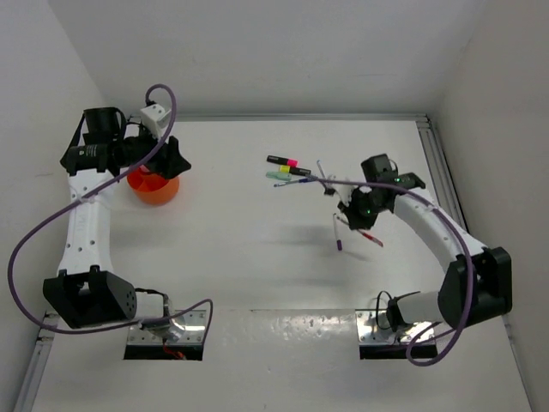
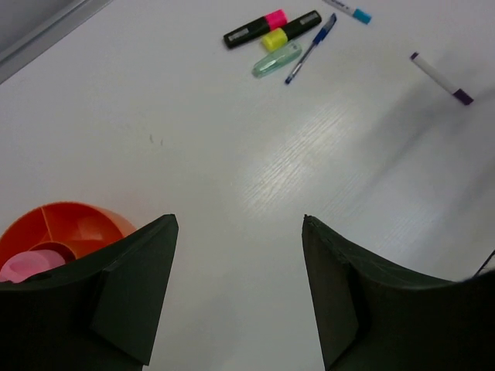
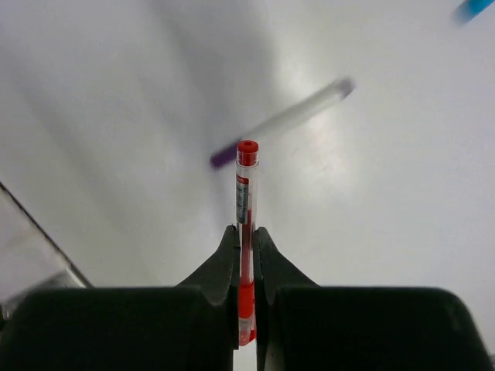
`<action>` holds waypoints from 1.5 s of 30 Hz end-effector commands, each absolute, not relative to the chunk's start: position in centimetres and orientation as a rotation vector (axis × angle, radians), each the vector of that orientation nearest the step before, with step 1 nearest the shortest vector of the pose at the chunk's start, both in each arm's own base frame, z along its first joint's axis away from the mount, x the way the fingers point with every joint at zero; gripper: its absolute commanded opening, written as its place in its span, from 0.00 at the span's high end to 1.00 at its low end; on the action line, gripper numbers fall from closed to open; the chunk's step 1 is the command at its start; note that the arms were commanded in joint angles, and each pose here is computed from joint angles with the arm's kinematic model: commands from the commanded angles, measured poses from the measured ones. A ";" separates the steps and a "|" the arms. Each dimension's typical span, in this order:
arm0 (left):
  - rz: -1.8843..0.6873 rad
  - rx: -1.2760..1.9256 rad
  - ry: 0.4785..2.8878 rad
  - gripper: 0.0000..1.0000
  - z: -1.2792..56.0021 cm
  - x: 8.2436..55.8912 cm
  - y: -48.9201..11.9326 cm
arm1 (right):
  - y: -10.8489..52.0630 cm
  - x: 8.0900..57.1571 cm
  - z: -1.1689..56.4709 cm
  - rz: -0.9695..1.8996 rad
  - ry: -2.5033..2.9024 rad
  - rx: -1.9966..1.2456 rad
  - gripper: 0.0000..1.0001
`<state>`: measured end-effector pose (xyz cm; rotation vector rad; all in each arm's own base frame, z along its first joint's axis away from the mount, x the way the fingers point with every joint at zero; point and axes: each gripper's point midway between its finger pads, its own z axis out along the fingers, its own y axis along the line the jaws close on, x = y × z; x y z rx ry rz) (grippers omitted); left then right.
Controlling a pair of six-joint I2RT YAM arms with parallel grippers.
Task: Sort the stationery into containers
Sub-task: Pick up the pen from the center of the board, then place the pen in the storage box.
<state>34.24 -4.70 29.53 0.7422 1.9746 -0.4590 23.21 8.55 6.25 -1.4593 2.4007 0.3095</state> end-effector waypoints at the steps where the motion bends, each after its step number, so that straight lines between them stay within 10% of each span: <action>1: -0.566 0.778 1.812 0.29 32.3 33.1 -6.5 | 12.8 24.4 14.3 0.528 2.288 -1.266 1.00; 9: -0.471 1.076 1.395 0.32 36.0 27.8 -11.1 | 21.0 28.3 26.5 1.114 2.141 -0.864 1.00; 21: 0.041 1.734 0.817 0.39 34.5 24.1 -17.5 | 27.3 30.2 24.9 1.879 2.347 -0.144 1.00; 45: -0.084 2.021 0.567 0.34 28.0 21.3 -30.9 | 29.4 29.3 24.4 1.991 2.407 0.034 1.00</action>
